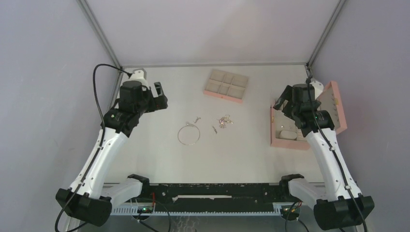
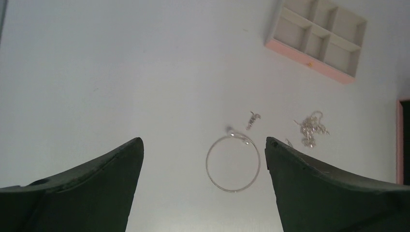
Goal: Organize the mixed jewelry
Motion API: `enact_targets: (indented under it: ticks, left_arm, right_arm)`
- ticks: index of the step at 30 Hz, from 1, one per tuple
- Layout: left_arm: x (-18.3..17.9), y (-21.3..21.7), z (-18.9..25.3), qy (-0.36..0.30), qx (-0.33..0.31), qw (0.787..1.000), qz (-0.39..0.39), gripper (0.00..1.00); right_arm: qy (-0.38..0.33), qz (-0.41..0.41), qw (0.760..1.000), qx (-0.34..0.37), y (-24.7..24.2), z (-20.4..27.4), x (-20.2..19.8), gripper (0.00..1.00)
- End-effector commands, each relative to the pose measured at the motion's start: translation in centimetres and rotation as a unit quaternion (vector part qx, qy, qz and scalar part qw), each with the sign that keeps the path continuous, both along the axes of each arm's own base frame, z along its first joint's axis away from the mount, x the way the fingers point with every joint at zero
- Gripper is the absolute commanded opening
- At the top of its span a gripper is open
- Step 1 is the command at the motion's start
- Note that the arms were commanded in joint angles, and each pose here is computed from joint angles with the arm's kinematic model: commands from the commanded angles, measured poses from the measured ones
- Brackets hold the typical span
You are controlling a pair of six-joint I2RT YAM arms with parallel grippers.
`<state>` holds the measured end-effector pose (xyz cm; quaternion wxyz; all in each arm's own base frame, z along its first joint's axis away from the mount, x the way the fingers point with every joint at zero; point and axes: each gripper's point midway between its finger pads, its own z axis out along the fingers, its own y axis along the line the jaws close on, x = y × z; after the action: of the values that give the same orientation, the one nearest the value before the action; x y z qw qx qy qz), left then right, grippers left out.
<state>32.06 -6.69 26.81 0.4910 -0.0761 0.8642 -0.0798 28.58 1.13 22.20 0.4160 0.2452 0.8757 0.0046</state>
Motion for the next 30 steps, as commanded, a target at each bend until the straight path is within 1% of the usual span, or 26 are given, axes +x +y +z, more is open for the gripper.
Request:
enact_targets:
  ticks: [1, 3, 5, 6, 10, 14, 17, 18, 24, 30]
  left_arm:
    - [-1.6, -3.9, 1.5, -0.053, 0.023, 0.994, -0.091, 1.0]
    - [-2.0, -5.1, 0.5, -0.043, 0.031, 0.993, -0.102, 1.0]
    - [-2.3, -6.3, -0.6, -0.033, 0.023, 0.993, -0.114, 1.0]
    - [-2.2, -6.8, -0.8, -0.035, 0.014, 0.993, -0.116, 1.0]
    - [-1.9, -8.0, -1.5, -0.046, -0.002, 0.992, -0.119, 1.0]
    - [-1.5, -7.9, -1.2, -0.058, 0.001, 0.992, -0.111, 1.0]
    - [-1.3, -7.6, -1.4, -0.057, 0.012, 0.993, -0.104, 1.0]
    - [-1.2, -7.5, -1.5, -0.056, 0.015, 0.993, -0.103, 1.0]
    - [-1.2, -6.9, -1.4, -0.052, 0.024, 0.995, -0.088, 1.0]
    - [-1.1, -7.1, -2.1, -0.04, 0.015, 0.996, -0.083, 1.0]
  right_arm:
    - [-0.015, -0.032, 0.999, -0.035, -3.9, 1.8, -1.9, 0.94]
    - [-0.01, -0.043, 0.998, -0.036, -5.3, 1.6, -2.3, 0.81]
    - [-0.003, -0.034, 0.999, -0.025, -5.4, 1.3, -2.1, 0.64]
    - [0.001, -0.023, 1.0, -0.016, -5.0, 0.9, -1.7, 0.59]
    - [0.016, 0.025, 0.999, 0.027, -2.5, -0.6, 0.8, 0.51]
    - [0.063, 0.07, 0.995, 0.029, 0.3, -3.0, 3.6, 0.47]
    - [0.095, 0.094, 0.991, 0.022, 1.6, -4.9, 5.6, 0.38]
    - [0.098, 0.102, 0.99, 0.018, 1.8, -5.3, 6.4, 0.38]
    - [0.115, 0.134, 0.984, 0.005, 2.3, -7.1, 10.1, 0.38]
    - [0.13, 0.126, 0.983, -0.017, 1.2, -8.3, 12.1, 0.4]
